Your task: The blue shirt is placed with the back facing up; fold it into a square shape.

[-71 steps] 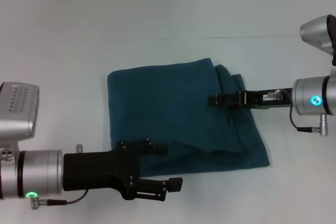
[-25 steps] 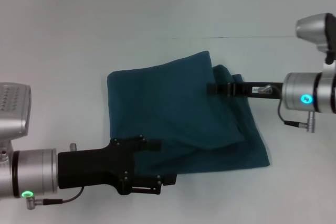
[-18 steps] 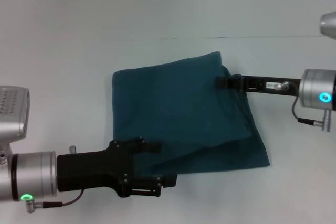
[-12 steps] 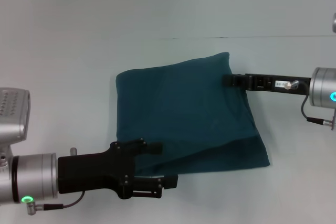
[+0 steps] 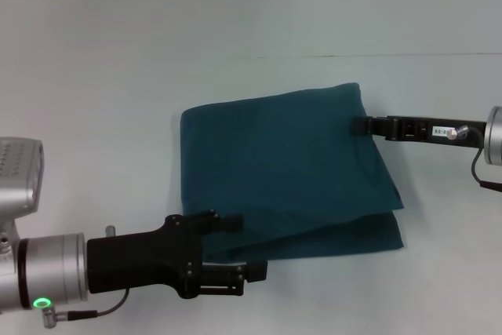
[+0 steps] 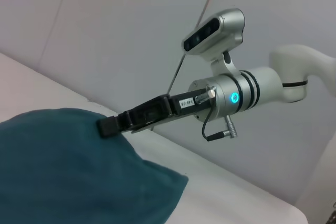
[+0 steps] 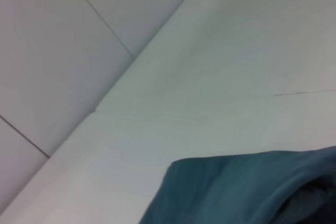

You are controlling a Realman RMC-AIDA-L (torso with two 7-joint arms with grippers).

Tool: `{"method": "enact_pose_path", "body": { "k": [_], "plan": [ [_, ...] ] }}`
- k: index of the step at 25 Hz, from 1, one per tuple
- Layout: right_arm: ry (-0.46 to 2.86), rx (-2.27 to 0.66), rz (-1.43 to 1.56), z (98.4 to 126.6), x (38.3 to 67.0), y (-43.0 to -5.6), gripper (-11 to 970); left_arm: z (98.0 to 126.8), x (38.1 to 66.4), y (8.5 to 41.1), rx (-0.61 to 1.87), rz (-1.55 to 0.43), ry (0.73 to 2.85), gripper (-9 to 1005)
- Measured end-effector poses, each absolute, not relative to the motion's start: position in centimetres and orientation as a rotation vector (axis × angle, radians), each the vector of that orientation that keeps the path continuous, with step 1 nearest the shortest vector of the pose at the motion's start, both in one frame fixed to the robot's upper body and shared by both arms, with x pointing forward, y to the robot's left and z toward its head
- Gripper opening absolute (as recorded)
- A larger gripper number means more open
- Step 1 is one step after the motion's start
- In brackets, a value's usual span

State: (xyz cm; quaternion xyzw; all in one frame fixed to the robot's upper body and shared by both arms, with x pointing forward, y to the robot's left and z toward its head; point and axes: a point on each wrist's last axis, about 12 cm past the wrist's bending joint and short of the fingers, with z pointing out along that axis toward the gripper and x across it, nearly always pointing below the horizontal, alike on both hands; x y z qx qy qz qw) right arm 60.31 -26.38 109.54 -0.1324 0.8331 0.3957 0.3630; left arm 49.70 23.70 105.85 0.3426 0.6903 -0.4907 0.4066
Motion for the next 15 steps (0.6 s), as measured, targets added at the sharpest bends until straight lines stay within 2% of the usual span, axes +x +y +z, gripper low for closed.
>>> {"method": "enact_pose_path", "body": {
  "k": [15],
  "plan": [
    [2.217,-0.231,0.874,106.9,59.4,-29.0,83,105.7,49.9,23.5,0.834,-1.247,1.758,909]
  ]
}}
